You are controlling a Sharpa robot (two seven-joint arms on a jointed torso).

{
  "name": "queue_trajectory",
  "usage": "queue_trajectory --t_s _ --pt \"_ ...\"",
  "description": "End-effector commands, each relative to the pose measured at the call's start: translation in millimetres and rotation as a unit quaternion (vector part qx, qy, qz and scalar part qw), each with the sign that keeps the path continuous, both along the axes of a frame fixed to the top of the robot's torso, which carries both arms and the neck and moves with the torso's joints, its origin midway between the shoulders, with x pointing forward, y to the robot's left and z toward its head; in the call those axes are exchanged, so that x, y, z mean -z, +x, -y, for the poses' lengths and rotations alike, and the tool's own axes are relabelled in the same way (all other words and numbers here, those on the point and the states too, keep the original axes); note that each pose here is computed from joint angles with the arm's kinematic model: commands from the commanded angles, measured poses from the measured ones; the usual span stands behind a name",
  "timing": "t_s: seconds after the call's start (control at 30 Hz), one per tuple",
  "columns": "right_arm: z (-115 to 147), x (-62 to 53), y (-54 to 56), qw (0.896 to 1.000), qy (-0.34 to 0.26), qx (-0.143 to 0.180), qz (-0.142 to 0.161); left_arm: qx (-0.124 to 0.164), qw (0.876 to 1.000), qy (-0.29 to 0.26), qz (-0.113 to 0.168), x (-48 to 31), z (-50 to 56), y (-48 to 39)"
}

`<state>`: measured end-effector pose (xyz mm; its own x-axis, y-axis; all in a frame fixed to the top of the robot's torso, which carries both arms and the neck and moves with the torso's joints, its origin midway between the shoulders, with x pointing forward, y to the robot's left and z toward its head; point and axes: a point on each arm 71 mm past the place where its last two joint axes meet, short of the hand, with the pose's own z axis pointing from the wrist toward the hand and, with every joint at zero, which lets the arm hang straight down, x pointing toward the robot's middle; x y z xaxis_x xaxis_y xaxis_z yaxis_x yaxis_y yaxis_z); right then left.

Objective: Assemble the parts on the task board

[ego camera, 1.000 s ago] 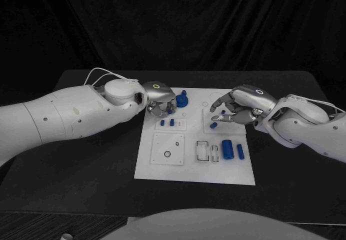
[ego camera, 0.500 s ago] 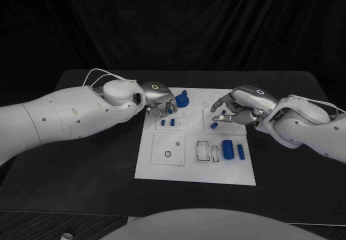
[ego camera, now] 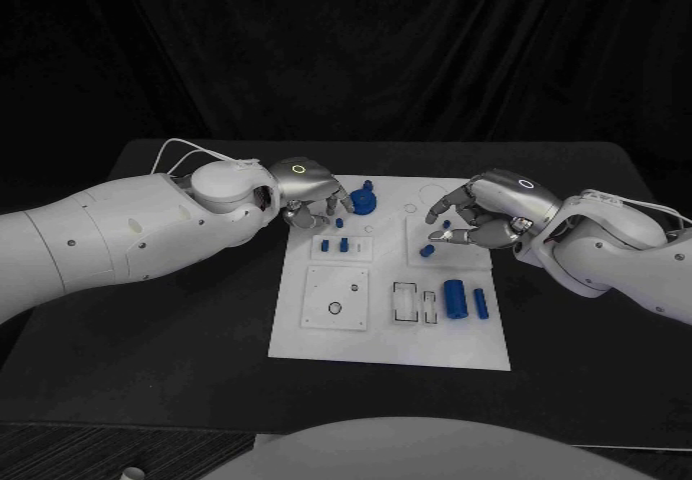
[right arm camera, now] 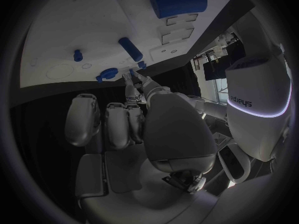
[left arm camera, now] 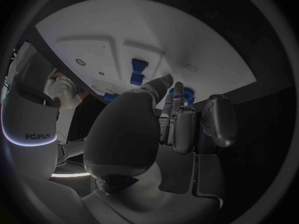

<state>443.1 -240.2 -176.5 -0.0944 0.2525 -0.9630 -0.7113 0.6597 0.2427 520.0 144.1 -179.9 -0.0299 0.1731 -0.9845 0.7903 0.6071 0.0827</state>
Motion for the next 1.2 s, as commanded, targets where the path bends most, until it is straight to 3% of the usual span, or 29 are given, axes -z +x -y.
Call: queue_trajectory --t_s 0.03,0.23,0.3,0.53,0.73,0.9,1.03,1.2 --pt "3.2 -2.1 -0.7 1.000 0.007 0.013 0.010 0.018 0.999 -0.033 0.034 -7.9 0.5 -3.4" --pt "8.9 -11.6 0.3 0.999 0.013 0.025 0.027 0.021 0.996 -0.055 0.061 -17.5 -12.4 -6.9" --pt "11.5 -18.8 2.6 0.999 0.014 0.031 0.036 0.020 0.995 -0.063 0.073 -24.1 -19.5 -8.7" --pt "22.5 -42.0 13.0 0.996 0.013 0.057 0.064 0.009 0.991 -0.080 0.103 -46.6 -49.4 -18.6" --pt "28.6 -44.4 24.5 0.994 -0.013 0.080 0.071 -0.020 0.989 -0.095 0.109 -55.2 -78.2 -26.6" --pt "32.2 -38.1 33.8 0.992 -0.056 0.095 0.069 -0.045 0.980 -0.176 0.079 -62.5 -91.4 -25.8" --pt "33.8 -26.1 40.2 0.989 -0.091 0.104 0.058 -0.067 0.955 -0.287 0.014 -66.9 -96.4 -16.6" --pt "32.6 -15.9 42.9 0.988 -0.106 0.104 0.048 -0.062 0.936 -0.345 -0.034 -65.0 -95.3 -13.7"
